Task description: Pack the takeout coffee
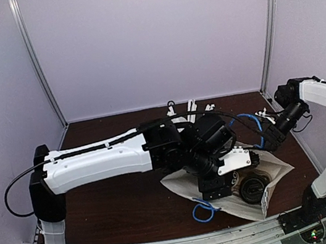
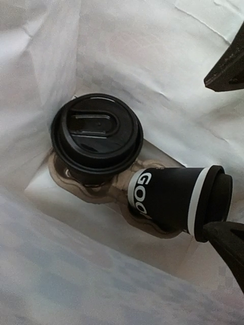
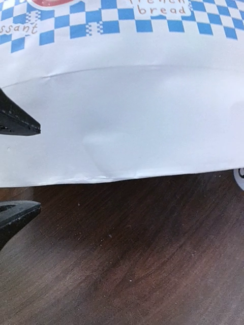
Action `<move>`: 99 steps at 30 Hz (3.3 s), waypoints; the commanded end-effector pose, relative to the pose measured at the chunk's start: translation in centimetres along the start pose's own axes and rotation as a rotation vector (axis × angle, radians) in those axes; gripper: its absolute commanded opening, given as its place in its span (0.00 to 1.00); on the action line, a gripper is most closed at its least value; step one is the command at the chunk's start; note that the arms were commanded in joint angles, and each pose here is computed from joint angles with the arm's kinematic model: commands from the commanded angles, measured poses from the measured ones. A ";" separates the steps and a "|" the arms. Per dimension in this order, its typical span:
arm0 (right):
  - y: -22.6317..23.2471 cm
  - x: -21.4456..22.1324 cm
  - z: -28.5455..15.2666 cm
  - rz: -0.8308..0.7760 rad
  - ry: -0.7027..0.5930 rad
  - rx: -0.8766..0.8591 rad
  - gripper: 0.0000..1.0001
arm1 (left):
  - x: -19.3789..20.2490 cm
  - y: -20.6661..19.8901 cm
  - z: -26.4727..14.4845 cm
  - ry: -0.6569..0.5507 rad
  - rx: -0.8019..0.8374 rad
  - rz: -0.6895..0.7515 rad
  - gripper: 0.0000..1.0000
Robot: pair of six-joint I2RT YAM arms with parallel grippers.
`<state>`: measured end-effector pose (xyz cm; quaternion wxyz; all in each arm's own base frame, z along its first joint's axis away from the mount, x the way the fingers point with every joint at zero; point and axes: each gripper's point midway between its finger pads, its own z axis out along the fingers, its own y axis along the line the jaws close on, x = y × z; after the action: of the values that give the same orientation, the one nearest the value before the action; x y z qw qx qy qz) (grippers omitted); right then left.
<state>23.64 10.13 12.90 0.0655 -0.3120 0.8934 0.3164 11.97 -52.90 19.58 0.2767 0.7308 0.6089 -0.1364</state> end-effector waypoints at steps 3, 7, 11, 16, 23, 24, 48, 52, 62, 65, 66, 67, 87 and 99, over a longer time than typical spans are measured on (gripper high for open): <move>1.6 0.1 -0.9 -0.102 -0.052 0.043 0.49 | -0.5 1.7 -0.4 -0.013 -0.140 0.032 0.93; 1.3 0.2 -0.4 -0.083 -0.036 0.020 0.49 | 0.3 1.8 0.4 0.028 -0.148 0.037 0.93; 1.4 0.0 -0.6 -0.076 -0.031 0.009 0.49 | -0.2 2.2 -0.2 0.014 -0.160 0.021 0.93; 2.0 -0.3 -1.5 -0.119 -0.027 0.013 0.50 | 0.5 3.6 -0.9 0.068 -0.136 -0.084 0.94; 2.6 -0.2 -1.8 -0.152 -0.039 0.011 0.52 | 3.6 3.2 1.6 0.182 -0.094 -0.079 0.97; 2.6 -0.1 -1.8 -0.154 -0.041 0.010 0.52 | 3.9 3.3 1.9 0.194 -0.096 -0.078 0.97; 3.0 0.5 -0.7 -0.149 -0.046 -0.047 0.53 | 6.7 6.8 8.0 0.292 -0.227 0.091 0.98; 3.1 0.3 -0.7 -0.147 -0.049 -0.054 0.53 | 6.6 7.5 8.4 0.284 -0.242 0.082 0.97; 2.7 0.2 -0.5 -0.131 -0.038 -0.063 0.52 | 3.2 8.0 2.2 0.173 -0.283 0.068 0.84; 2.4 -0.2 -0.3 -0.125 -0.041 -0.073 0.52 | 2.4 7.9 0.5 0.146 -0.292 0.070 0.83; 2.4 -0.3 -0.3 -0.124 -0.045 -0.073 0.52 | 2.3 7.9 0.1 0.140 -0.295 0.070 0.81; 2.3 -0.4 -0.3 -0.122 -0.046 -0.076 0.52 | 2.2 7.9 -0.2 0.135 -0.294 0.069 0.81; -1.0 -3.5 -0.9 -0.023 -0.106 -0.115 0.51 | -1.9 6.8 -12.3 0.093 -0.546 0.210 0.82; -4.7 -3.1 -0.5 0.047 -0.098 -0.014 0.52 | 2.3 9.3 -22.4 0.370 -0.944 0.277 0.85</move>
<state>28.25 8.95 12.20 0.0935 -0.2782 0.8892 0.3510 16.39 -45.31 34.93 0.4724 0.6696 0.5359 0.2032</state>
